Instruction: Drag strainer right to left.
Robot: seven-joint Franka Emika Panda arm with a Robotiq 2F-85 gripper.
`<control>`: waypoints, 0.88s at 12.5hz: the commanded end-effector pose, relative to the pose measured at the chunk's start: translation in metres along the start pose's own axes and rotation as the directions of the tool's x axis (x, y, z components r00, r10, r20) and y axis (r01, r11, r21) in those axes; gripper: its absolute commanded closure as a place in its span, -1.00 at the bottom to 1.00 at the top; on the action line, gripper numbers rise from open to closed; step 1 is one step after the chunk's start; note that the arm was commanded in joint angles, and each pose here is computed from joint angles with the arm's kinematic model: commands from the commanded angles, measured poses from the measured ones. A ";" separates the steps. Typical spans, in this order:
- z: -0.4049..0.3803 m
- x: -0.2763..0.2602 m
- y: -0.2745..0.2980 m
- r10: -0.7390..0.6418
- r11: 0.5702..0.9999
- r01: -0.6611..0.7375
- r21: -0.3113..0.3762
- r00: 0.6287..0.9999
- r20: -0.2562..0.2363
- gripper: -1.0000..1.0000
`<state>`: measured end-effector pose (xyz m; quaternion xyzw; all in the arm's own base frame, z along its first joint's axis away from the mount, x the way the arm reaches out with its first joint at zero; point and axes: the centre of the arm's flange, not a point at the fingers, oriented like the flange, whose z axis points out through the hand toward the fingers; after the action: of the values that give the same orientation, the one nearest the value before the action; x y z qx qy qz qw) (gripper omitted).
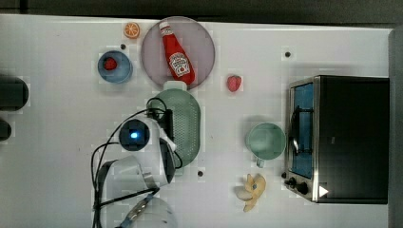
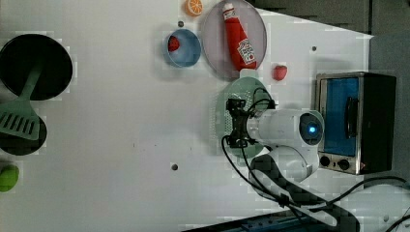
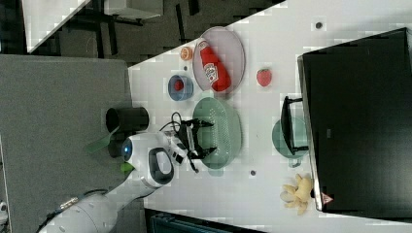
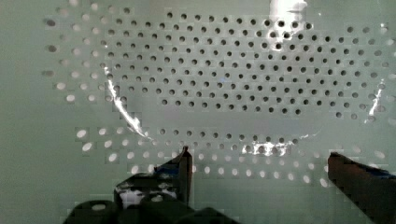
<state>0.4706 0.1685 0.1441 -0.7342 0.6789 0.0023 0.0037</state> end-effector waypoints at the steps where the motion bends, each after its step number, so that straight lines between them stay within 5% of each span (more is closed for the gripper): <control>1: -0.002 -0.040 -0.001 0.037 0.999 -0.037 -0.003 0.999 0.023 -1.00; 11: 0.000 -0.146 -0.026 0.036 0.997 -0.029 -0.075 0.995 0.097 -1.00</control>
<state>0.4913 0.2905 0.1447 -0.7345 0.6769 0.0482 0.0041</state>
